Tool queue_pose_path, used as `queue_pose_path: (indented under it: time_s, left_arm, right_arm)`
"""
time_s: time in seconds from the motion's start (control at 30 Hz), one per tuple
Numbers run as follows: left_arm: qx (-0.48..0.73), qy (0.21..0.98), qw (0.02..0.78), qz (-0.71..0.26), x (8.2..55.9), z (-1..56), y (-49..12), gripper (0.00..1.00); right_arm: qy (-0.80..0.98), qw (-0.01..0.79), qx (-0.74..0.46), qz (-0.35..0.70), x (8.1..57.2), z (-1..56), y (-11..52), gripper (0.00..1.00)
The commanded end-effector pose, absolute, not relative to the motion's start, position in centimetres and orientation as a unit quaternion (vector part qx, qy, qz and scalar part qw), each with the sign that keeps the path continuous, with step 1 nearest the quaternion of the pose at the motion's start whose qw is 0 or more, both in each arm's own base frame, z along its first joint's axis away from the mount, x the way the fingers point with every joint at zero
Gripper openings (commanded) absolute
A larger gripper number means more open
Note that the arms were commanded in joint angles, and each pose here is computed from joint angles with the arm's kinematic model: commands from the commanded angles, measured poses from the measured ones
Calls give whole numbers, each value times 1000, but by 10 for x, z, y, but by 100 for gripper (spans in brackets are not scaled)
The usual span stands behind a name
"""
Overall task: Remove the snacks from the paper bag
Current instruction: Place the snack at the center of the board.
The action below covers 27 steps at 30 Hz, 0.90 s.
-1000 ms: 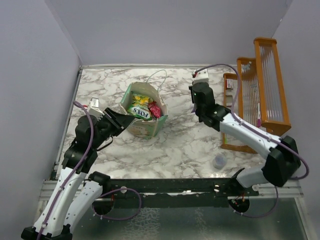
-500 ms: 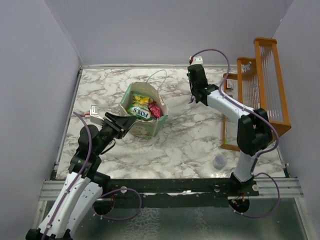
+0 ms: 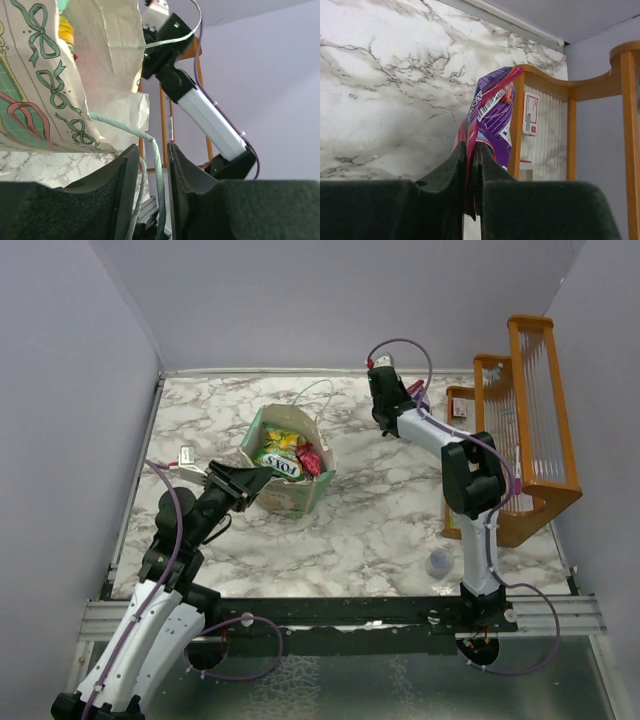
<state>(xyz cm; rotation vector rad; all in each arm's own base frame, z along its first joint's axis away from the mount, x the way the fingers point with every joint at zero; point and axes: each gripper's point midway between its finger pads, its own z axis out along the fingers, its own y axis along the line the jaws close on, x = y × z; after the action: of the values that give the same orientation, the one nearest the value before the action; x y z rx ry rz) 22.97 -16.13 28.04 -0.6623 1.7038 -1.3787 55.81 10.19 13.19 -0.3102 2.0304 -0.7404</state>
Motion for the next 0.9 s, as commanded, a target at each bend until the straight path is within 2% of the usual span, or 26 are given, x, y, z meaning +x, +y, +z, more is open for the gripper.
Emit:
queue_pose_path:
  time_s: [0.0,0.17,0.23,0.33,0.47,0.57,0.67,0.73,0.87]
  left_arm:
    - [-247,647,438,-573,229,310,-161,29]
    - [-250,638,453,-570,228,316,-156,27]
    - [-252,639,456,-566,228,317,-155,27]
    - [-250,641,454,-567,229,319,-156,26]
    - [-250,632,464,-569,229,326,-153,26]
    - [-249,626,467,-573,229,329,-153,26]
    - [-253,622,464,-578,231,325,-154,26]
    - [-257,616,463,-584,232,323,-154,25]
    - [-257,596,461,-605,233,328,-156,15]
  right_arm:
    - [815,447,-156,-334,585,118,112,14]
    - [864,447,-192,-131,574,105,190,46]
    - [866,455,-203,-37,560,117,218,59]
    - [873,447,-188,52,533,138,237,72]
    - [872,441,-173,126,489,163,243,75]
    - [851,467,-181,160,457,187,239,75]
    - [845,491,-167,127,443,195,216,82]
    - [843,502,-162,101,437,200,202,84]
    - [839,512,-161,88,423,212,190,84]
